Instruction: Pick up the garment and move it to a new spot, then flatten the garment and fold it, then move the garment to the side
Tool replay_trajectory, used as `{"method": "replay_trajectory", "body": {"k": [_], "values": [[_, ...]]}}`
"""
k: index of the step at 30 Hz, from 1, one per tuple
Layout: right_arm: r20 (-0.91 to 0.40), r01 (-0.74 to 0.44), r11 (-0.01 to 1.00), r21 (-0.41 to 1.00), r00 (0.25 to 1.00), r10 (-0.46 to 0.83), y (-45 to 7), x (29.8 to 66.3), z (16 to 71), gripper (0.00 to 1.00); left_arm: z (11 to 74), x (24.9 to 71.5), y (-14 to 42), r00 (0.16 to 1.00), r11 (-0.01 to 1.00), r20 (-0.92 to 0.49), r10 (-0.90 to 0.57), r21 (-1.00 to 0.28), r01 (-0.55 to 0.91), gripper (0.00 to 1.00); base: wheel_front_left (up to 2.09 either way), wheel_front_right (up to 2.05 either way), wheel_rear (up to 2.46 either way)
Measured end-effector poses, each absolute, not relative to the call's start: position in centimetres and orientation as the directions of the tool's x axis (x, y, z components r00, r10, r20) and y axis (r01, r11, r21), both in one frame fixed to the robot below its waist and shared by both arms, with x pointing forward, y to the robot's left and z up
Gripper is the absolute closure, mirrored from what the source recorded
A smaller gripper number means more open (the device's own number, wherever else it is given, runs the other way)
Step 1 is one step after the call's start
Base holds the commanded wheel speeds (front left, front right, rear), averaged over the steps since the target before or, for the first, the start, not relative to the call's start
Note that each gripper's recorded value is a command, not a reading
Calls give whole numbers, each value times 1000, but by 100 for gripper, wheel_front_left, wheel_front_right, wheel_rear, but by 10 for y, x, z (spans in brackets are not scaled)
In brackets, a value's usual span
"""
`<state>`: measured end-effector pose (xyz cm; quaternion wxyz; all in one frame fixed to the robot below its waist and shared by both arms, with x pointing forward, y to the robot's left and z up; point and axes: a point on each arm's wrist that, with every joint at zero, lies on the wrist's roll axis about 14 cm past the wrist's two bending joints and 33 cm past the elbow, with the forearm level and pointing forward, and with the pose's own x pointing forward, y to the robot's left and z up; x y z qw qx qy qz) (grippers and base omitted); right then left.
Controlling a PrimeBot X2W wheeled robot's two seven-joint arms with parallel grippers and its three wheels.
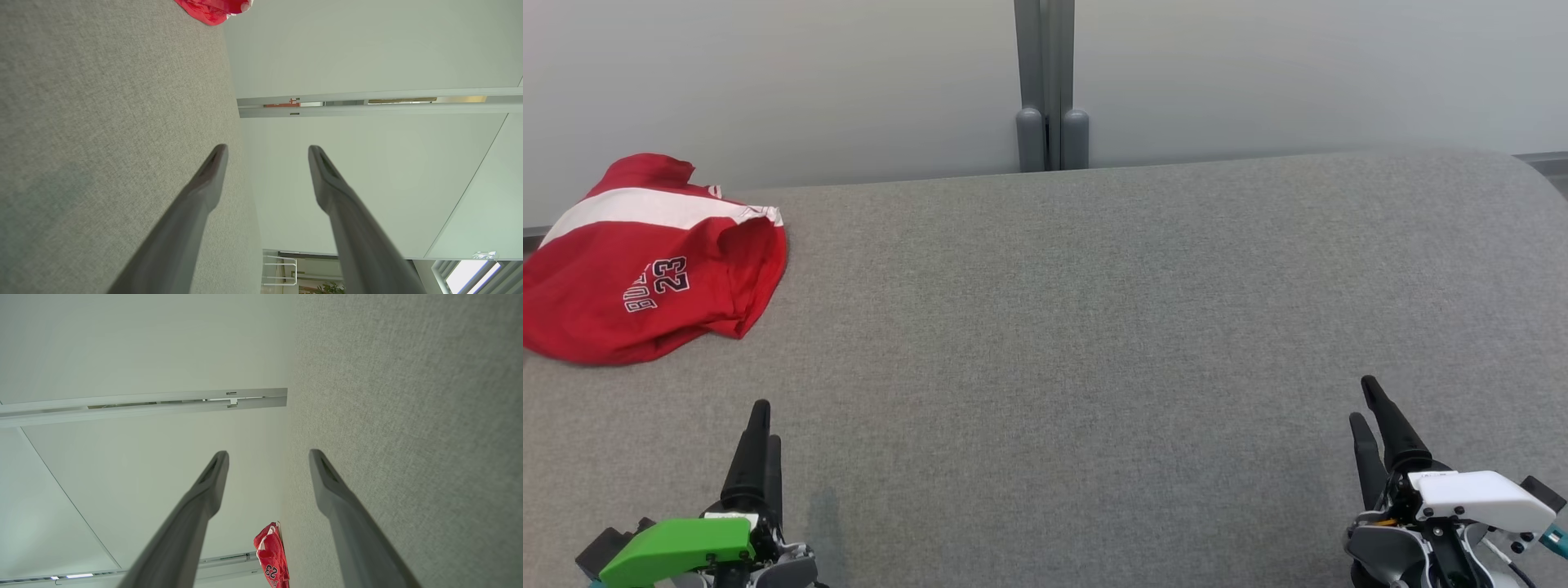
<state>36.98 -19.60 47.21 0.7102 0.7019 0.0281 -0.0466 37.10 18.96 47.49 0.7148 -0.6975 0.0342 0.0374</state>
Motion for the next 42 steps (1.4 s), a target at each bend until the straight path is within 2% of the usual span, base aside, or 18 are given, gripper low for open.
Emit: {"method": "replay_trajectory", "body": {"k": [10, 21, 31, 42], "values": [[-63, 70, 157, 985, 997, -50, -199, 371, 486, 0, 488, 372, 182, 997, 135, -73, 1, -988, -72, 0, 0, 0, 0], [-5, 19, 376, 926, 999, -38, -194, 368, 503, 0, 496, 370, 166, 998, 342, -61, -29, -939, -48, 0, 0, 0, 0], [21, -6, 552, 834, 1000, -21, -187, 361, 509, 0, 496, 366, 155, 997, 536, -62, -41, -844, -30, 0, 0, 0, 0], [31, -20, 694, 720, 1000, -4, -181, 355, 508, 0, 493, 361, 148, 997, 705, -62, -49, -709, -9, 0, 0, 0, 0]]}}
